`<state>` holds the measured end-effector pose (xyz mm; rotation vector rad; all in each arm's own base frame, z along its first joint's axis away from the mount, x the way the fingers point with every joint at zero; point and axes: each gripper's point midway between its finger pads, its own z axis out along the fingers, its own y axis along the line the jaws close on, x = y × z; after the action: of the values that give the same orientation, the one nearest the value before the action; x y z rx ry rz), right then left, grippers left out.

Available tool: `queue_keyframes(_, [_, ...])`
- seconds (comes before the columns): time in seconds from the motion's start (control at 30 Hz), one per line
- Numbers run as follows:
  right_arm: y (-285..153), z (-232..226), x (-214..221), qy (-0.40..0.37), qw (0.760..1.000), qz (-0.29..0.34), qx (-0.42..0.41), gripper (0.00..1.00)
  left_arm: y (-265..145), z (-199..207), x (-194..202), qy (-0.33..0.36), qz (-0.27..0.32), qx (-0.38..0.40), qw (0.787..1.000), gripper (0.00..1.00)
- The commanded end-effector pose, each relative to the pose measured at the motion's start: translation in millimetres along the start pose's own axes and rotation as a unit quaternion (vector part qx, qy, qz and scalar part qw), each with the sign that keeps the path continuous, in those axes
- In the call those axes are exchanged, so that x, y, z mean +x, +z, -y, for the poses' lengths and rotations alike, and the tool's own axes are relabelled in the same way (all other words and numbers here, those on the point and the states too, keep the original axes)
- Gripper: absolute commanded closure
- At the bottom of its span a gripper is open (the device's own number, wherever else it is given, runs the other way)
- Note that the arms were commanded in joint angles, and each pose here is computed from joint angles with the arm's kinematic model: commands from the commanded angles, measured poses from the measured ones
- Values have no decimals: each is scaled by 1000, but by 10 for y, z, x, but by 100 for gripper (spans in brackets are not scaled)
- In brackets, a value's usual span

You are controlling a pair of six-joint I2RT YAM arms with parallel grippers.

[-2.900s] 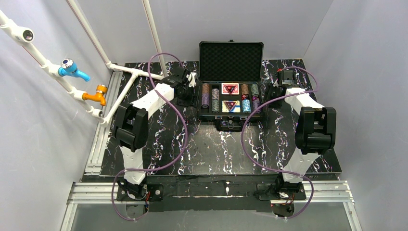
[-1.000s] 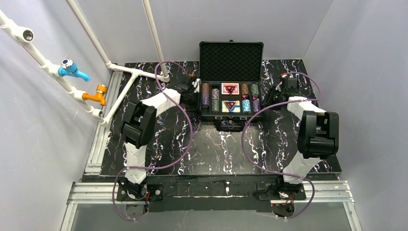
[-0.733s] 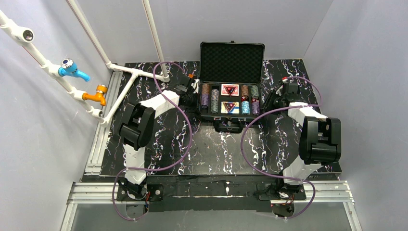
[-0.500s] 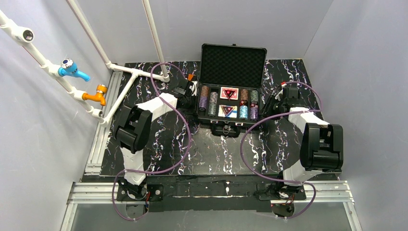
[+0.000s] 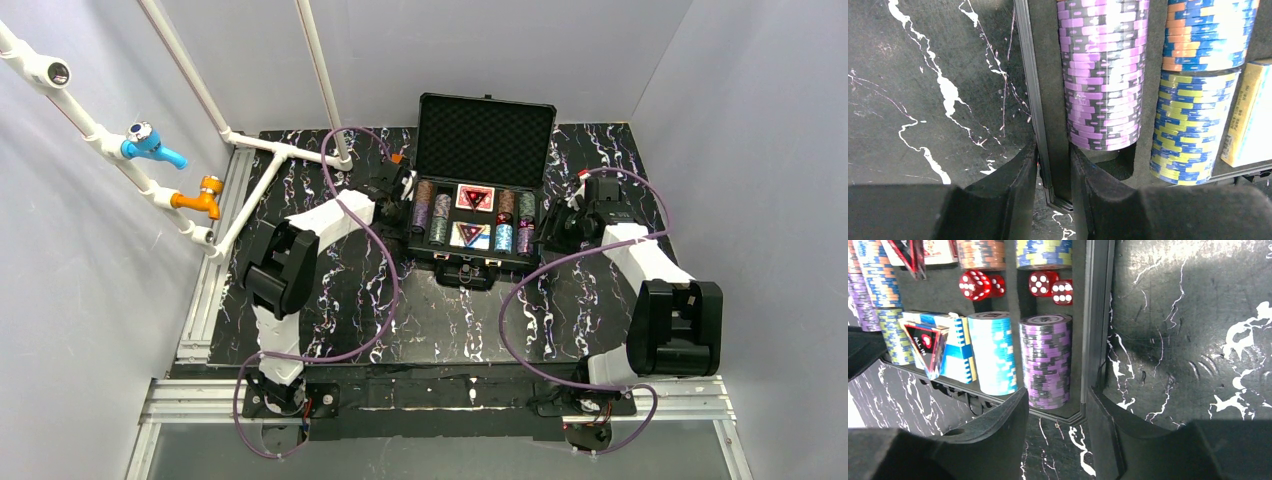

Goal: Pack up texas hold em set

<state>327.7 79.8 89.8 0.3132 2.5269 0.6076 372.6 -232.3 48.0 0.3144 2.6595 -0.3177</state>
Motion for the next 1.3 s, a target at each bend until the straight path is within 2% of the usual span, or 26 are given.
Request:
queue_keyframes(0.0, [-189,-154,-197,-5,1000,26,-6,44,-77,-314,108,27,-45,-72,996,75])
queue_keyframes(0.13, [-258,-193,-282,-2,999,41,-4,43,-30,-447,69,18,-48,-86,995,76])
queue_keyframes(0.3, [-347,-289,-405,-4,998,63,-15,42,-45,-420,-36,23,-38,-80,996,76])
queue_keyframes(0.87, [-496,-634,-902,-6,993,101,-54,40,-82,-535,-391,78,-33,-103,991,73])
queue_keyframes(0.97, [-537,-695,-1065,-11,992,117,-55,39,-174,-461,-450,77,-21,-86,993,66])
queue_keyframes(1.27, [-587,-883,-1511,-10,987,147,-66,38,-448,-409,-541,83,4,-77,994,24])
